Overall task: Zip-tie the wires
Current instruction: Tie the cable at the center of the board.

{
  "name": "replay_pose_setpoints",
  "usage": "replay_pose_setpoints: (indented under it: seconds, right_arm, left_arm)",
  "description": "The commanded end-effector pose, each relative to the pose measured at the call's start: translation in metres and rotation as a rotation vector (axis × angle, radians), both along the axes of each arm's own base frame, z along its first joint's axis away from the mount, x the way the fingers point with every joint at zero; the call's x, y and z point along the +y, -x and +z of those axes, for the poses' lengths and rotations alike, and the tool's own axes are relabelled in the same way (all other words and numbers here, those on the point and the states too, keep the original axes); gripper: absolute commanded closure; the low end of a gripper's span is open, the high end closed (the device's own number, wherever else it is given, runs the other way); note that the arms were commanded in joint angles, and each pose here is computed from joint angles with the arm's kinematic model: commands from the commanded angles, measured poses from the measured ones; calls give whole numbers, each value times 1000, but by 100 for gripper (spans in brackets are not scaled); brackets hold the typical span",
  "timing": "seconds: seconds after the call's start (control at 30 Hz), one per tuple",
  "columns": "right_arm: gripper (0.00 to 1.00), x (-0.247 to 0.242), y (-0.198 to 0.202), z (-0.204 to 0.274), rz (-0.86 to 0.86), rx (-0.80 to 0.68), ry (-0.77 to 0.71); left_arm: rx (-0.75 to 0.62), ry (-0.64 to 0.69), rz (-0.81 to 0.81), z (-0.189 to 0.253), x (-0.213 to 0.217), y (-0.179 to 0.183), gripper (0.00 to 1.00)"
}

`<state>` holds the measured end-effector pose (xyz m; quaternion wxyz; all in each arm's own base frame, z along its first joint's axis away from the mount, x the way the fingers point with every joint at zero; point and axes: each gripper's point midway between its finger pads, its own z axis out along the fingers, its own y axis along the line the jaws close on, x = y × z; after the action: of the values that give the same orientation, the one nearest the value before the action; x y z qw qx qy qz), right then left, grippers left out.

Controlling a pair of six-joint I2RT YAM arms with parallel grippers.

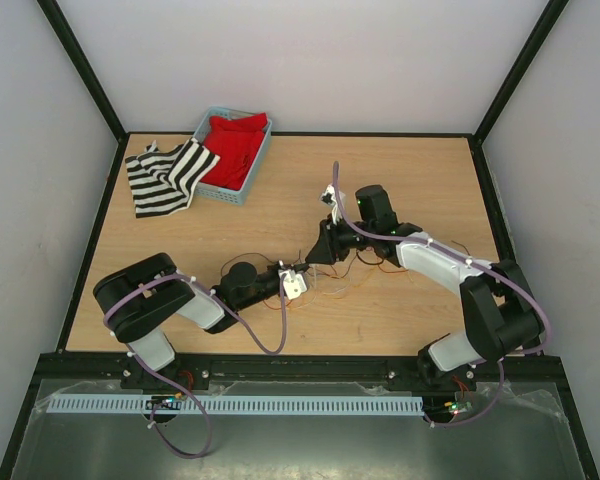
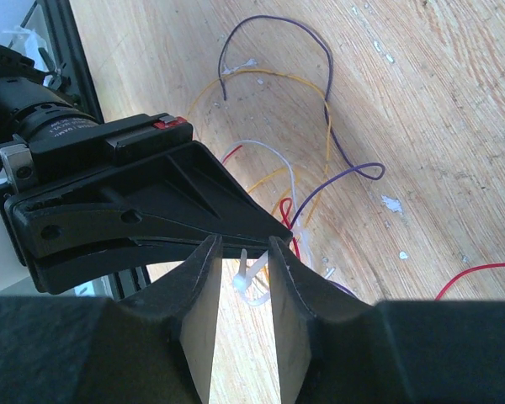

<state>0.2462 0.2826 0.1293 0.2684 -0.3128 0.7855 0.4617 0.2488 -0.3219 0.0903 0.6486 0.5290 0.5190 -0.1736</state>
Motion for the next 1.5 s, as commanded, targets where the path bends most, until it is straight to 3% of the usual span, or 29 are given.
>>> replay_pose_setpoints:
  seconds: [0.0, 0.27, 0.6, 1.1, 1.47]
  right_arm:
    - [62, 5, 3, 0, 27, 7, -21]
    - [71, 4, 5, -3, 29, 19, -18]
    - [100, 8, -3, 7, 19, 0, -33]
    - [100, 13, -46, 29, -65, -107, -19]
    - [100, 19, -57, 40, -71, -125, -43]
  left_arm:
    - [-24, 39, -10, 13, -6, -3, 100]
    - [-23, 39, -10, 13, -5, -3, 100]
    - [-19, 38, -16, 12, -5, -2, 100]
    - [-24, 27, -40, 9, -10, 5, 100]
    - [-17, 24, -53, 7, -11, 11, 100]
